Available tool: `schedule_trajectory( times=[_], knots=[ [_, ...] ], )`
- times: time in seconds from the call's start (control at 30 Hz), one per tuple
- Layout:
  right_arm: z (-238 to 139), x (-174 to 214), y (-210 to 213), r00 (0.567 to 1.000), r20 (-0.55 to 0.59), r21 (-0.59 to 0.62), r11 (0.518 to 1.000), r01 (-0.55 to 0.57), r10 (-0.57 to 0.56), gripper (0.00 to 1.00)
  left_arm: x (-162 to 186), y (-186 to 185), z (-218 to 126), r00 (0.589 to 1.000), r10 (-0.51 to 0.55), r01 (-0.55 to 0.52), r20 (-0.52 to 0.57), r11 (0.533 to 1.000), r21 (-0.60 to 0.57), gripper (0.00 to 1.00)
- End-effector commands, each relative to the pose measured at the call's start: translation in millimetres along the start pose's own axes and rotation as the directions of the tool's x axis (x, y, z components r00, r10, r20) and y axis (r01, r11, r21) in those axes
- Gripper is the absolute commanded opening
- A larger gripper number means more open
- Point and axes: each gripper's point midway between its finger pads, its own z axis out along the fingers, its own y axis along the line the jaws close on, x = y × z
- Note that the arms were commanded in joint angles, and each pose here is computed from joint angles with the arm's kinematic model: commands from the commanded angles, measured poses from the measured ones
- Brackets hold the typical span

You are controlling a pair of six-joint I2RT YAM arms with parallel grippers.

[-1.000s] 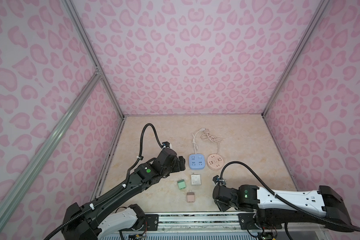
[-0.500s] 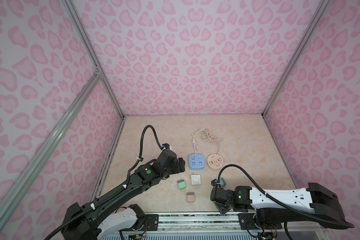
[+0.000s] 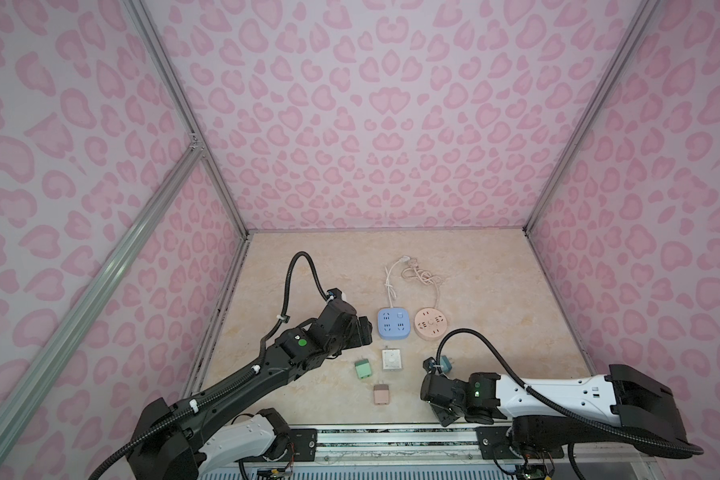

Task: Insert the plug
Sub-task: 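Grasp the green adapter with the right gripper and lift it toward the left gripper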

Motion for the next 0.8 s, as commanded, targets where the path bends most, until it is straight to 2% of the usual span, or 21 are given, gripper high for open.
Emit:
schedule_trajectory(
  times=[0.0,0.07,0.13,0.17,0.23,0.27,0.37,0.47,0.6,0.77],
  knots=[
    [3.3,1.6,-2.3,1.0,0.004,0.003,1.0,-0.015,0.015,0.46,-1.9,-3.7,1.5,1.0,-0.015,0.014,0.011,1.0,0.021,0.88],
    [2.7,1.0,-5.5,1.0,0.012,0.008,1.0,-0.012,0.012,0.41,0.2,-4.0,2.0,1.0,-0.014,0.013,0.005,1.0,0.026,0.86],
    [-0.7,-1.9,-7.5,1.0,0.015,0.001,1.0,-0.007,0.007,0.32,3.3,-4.9,2.8,1.0,-0.01,0.01,-0.012,0.999,0.031,0.83],
    [-3.7,-3.8,-8.1,1.0,0.015,-0.01,1.0,0.001,0.0,0.26,5.4,-6.7,3.1,1.0,-0.007,0.008,-0.025,0.999,0.039,0.81],
    [-13.3,-10.4,-8.2,1.0,0.025,-0.032,0.999,0.017,-0.016,0.06,10.4,-10.3,3.5,0.998,-0.003,0.006,-0.057,0.998,0.057,0.77],
    [-19.3,-14.2,-9.5,0.999,0.033,-0.042,0.999,0.024,-0.023,0.0,12.5,-14.0,2.9,0.997,0.0,0.005,-0.071,0.997,0.074,0.75],
    [-40.5,-26.5,-4.6,0.996,0.08,-0.13,0.99,0.053,-0.043,0.0,21.2,-25.2,1.2,0.993,0.007,0.009,-0.119,0.991,0.137,0.71],
    [-64.8,-42.4,-0.4,0.981,0.181,-0.195,0.975,0.102,-0.067,0.0,24.0,-43.9,-5.2,0.988,0.002,0.034,-0.156,0.974,0.226,0.7],
    [-91.0,-62.5,-7.0,0.97,0.238,-0.216,0.972,0.096,-0.043,0.0,19.6,-72.8,-19.9,0.983,-0.002,0.064,-0.182,0.94,0.334,0.69],
    [-114.8,-87.9,6.6,0.952,0.295,-0.241,0.957,0.161,-0.085,0.0,16.4,-107.0,-33.6,0.97,-0.017,0.128,-0.244,0.884,0.449,0.69]
  ],
)
